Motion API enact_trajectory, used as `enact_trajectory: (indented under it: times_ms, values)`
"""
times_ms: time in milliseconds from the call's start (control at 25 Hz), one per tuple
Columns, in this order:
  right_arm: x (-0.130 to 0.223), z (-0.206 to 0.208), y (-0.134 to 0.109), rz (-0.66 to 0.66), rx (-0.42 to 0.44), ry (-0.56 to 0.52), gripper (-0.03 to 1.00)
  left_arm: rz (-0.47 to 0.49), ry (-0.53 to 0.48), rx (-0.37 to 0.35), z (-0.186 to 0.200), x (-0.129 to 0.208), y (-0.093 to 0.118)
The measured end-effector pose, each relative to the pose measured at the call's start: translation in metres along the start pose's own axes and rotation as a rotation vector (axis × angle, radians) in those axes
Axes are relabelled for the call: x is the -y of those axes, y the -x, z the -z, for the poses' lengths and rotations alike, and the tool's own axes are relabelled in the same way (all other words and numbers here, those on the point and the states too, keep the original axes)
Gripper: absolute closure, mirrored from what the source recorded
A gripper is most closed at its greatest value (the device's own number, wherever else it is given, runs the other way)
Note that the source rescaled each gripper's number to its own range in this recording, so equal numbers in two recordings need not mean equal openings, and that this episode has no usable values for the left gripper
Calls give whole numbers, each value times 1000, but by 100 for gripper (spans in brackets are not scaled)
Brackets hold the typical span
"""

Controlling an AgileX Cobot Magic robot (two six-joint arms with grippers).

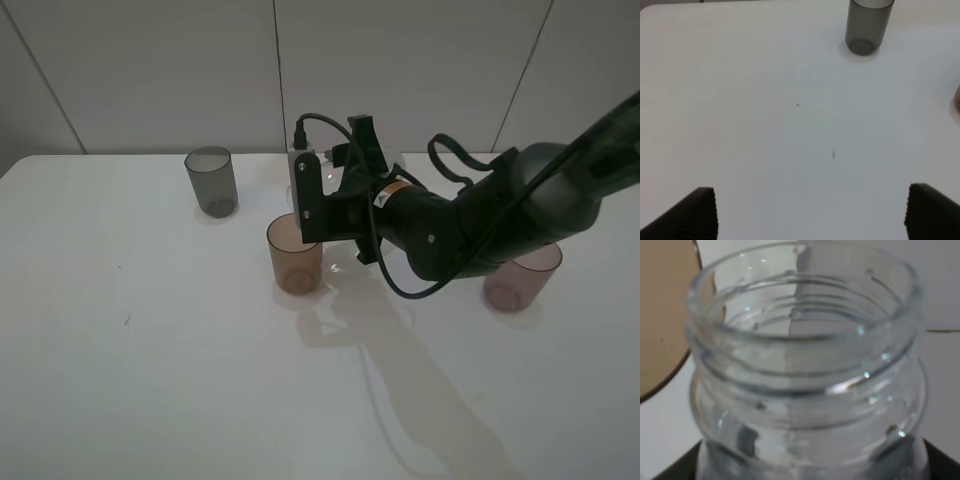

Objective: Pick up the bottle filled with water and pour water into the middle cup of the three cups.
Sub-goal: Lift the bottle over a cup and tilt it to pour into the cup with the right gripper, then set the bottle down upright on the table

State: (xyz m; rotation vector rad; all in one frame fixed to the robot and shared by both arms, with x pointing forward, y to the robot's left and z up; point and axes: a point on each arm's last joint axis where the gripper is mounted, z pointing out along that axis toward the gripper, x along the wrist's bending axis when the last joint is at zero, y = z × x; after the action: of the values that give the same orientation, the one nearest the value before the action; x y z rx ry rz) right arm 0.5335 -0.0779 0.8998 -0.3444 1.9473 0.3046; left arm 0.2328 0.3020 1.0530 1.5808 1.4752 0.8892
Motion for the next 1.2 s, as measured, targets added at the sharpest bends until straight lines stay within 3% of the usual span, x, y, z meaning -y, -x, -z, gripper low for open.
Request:
enact_trajectory:
  times_ms: [680,1200]
  values:
    - [1,-4,-1,151,45,-22,95,0,0,0,0,0,0]
    - [3,-3,6,173,126,-42,95,0,0,0,0,0,0]
